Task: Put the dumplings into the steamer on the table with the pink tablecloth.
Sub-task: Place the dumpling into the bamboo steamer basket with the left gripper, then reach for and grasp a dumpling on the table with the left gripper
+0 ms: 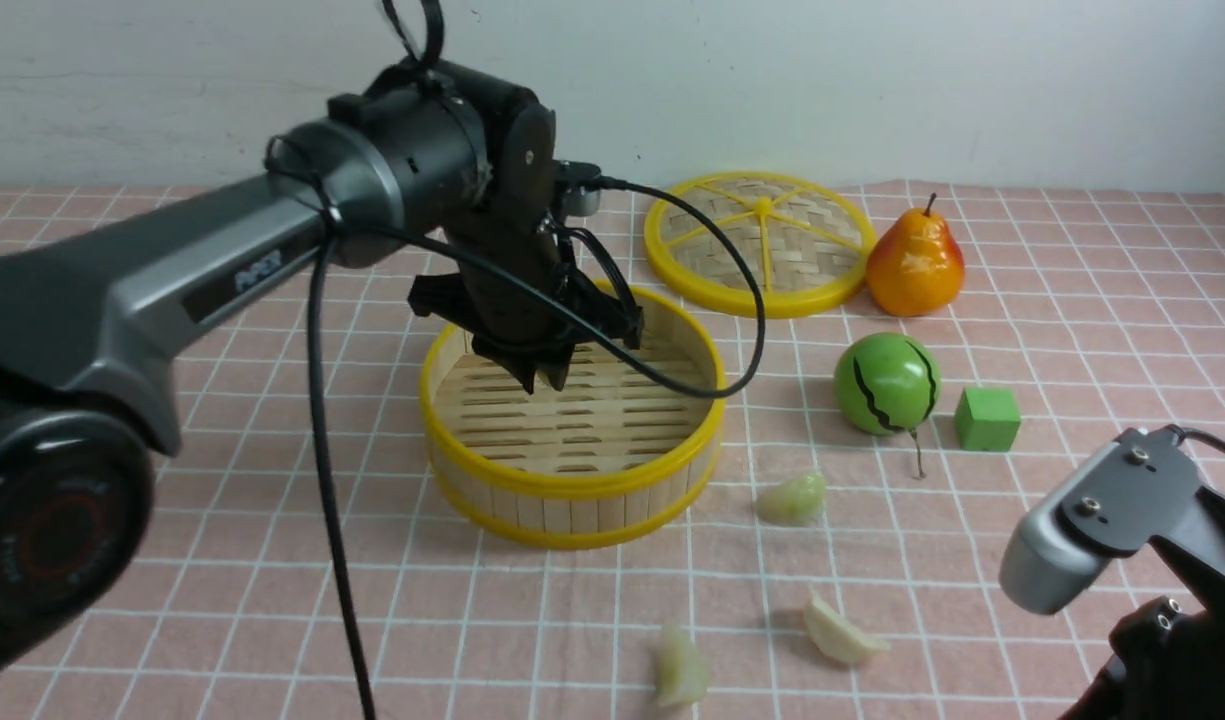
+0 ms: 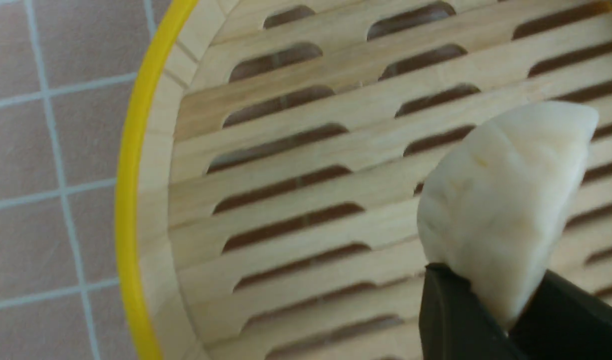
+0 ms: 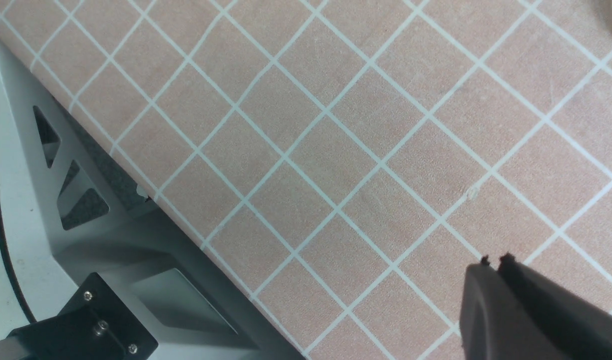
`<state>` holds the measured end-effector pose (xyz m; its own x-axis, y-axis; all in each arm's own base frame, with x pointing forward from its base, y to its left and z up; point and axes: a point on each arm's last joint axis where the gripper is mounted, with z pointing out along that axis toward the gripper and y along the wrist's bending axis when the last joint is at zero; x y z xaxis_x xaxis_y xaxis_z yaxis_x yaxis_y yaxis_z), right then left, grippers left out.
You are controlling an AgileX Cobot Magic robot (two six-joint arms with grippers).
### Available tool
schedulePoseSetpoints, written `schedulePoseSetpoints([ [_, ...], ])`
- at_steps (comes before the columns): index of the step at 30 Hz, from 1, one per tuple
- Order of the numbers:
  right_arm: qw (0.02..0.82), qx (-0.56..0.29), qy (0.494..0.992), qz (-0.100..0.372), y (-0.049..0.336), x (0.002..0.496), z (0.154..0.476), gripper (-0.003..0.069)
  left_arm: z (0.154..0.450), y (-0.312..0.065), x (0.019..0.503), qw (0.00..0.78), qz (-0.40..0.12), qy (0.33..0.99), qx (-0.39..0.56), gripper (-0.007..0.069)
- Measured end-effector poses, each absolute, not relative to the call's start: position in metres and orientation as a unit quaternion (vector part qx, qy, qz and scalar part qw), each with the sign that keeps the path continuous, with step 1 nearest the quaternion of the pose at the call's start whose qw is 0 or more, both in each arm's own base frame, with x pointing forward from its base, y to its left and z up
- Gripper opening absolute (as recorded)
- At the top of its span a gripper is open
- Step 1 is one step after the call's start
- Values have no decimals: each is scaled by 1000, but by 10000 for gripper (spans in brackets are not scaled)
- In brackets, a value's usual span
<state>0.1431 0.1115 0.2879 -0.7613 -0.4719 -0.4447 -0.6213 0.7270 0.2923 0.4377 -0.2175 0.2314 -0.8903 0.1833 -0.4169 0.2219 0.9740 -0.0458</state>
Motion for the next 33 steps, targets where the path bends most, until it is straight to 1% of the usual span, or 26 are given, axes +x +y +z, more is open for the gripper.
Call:
schedulePoseSetpoints([
  [1,172,-299,913,217,112,143,288,29,229,-219,440,209,-46,971,104,141],
  [2,171,-300,913,217,111,143,288,31,219,-222,447,204,-42,973,105,141],
  [3,170,-300,913,217,111,143,288,31,215,-223,449,201,-40,973,105,141],
  [9,169,-300,913,217,111,142,288,31,200,-225,454,190,-33,976,106,144],
  [12,169,-300,913,217,111,142,288,34,200,-225,454,191,-31,975,107,167],
  [15,169,-300,913,217,111,142,288,38,205,-223,453,192,-29,975,105,246],
  [16,169,-300,913,217,111,142,288,38,207,-223,452,191,-28,976,105,259],
  [17,169,-300,913,217,111,142,288,40,213,-222,450,190,-27,976,104,307],
  [18,169,-300,913,217,111,142,288,41,222,-220,447,191,-27,976,103,340],
  [19,169,-300,913,217,111,142,288,41,226,-219,446,192,-28,976,102,345],
  [20,169,-300,913,217,111,142,288,43,239,-218,441,194,-31,975,100,379],
  [21,168,-301,914,217,111,142,288,43,250,-216,437,194,-35,976,98,394],
  [24,161,-303,914,216,111,141,288,45,281,-211,422,191,-48,976,94,413],
  [25,160,-303,914,216,111,140,288,45,283,-211,421,188,-50,976,94,414],
  [26,158,-307,913,216,109,137,289,46,306,-208,410,195,-71,974,91,416],
  [27,159,-307,913,216,109,136,290,46,310,-208,408,198,-74,973,91,416],
  [28,162,-310,911,216,107,133,293,46,325,-208,400,206,-89,970,93,416],
  [29,163,-312,911,216,106,131,293,46,327,-209,398,207,-91,970,94,416],
  [30,172,-314,908,216,103,126,298,47,340,-210,387,216,-96,966,105,416],
  [31,180,-314,907,216,101,123,301,48,346,-213,377,218,-99,964,118,416],
  [32,190,-314,906,213,98,118,304,49,350,-218,366,217,-100,962,133,416],
  [33,192,-315,905,213,97,117,305,49,350,-220,365,217,-100,961,136,416],
])
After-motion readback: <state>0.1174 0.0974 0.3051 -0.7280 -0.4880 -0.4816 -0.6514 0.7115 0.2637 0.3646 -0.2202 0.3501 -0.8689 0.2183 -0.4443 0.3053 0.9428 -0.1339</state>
